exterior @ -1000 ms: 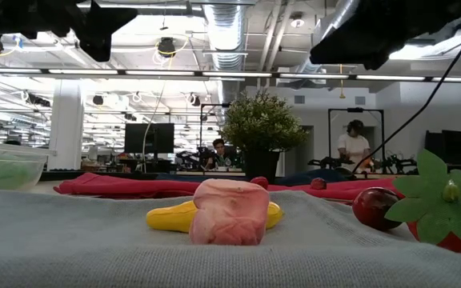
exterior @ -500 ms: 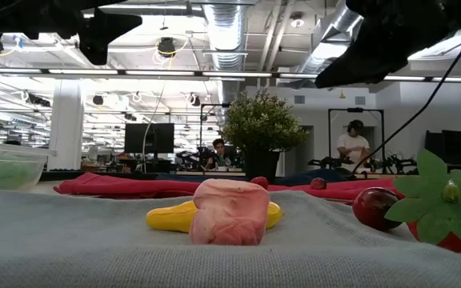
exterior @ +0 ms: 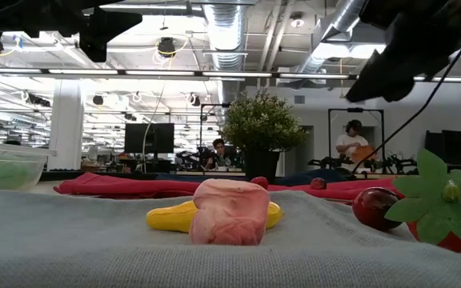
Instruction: Pick and placing Produce into tupperware
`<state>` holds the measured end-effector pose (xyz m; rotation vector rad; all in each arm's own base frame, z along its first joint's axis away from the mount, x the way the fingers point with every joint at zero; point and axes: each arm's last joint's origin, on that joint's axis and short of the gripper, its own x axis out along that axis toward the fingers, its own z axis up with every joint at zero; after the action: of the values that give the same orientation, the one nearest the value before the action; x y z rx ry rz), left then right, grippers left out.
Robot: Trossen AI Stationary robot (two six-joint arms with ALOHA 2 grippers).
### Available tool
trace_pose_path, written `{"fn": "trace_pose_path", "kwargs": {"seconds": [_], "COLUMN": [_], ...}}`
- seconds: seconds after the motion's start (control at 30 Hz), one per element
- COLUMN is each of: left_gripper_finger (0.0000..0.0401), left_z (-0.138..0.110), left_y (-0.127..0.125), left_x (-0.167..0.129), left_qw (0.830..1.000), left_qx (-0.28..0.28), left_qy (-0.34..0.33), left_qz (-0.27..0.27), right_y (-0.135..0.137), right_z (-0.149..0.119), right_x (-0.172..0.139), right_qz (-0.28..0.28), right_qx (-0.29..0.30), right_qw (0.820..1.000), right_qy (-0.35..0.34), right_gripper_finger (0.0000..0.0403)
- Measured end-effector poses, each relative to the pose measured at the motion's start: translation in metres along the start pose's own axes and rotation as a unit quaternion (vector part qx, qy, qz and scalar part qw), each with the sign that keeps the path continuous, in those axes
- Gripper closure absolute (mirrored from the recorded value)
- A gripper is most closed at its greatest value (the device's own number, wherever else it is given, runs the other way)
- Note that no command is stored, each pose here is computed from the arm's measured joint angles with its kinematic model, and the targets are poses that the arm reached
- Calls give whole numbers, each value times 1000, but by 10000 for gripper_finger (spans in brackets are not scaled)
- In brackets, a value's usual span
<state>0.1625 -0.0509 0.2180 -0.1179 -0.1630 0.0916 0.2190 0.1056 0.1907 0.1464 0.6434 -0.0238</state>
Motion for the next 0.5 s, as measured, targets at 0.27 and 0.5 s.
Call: {"fn": "trace_pose_path", "kwargs": {"seconds": [0.27, 0.5], "left_gripper_finger": [198, 198], "left_z": [3, 4], "left_y": [0, -1], "left_x": [0, 0], "left_qw": [1000, 1000], "left_qx": [-6, -9], "left_qy": [-15, -19], "left_qz": [2, -10], "right_y": [37, 79], "right_z": [-15, -40], "right_x": [-13, 11], "right_qz": [74, 115], "right_qx": [27, -32], "right_qw": [997, 993], "right_qy": [-3, -5], "right_gripper_finger": [284, 285]}}
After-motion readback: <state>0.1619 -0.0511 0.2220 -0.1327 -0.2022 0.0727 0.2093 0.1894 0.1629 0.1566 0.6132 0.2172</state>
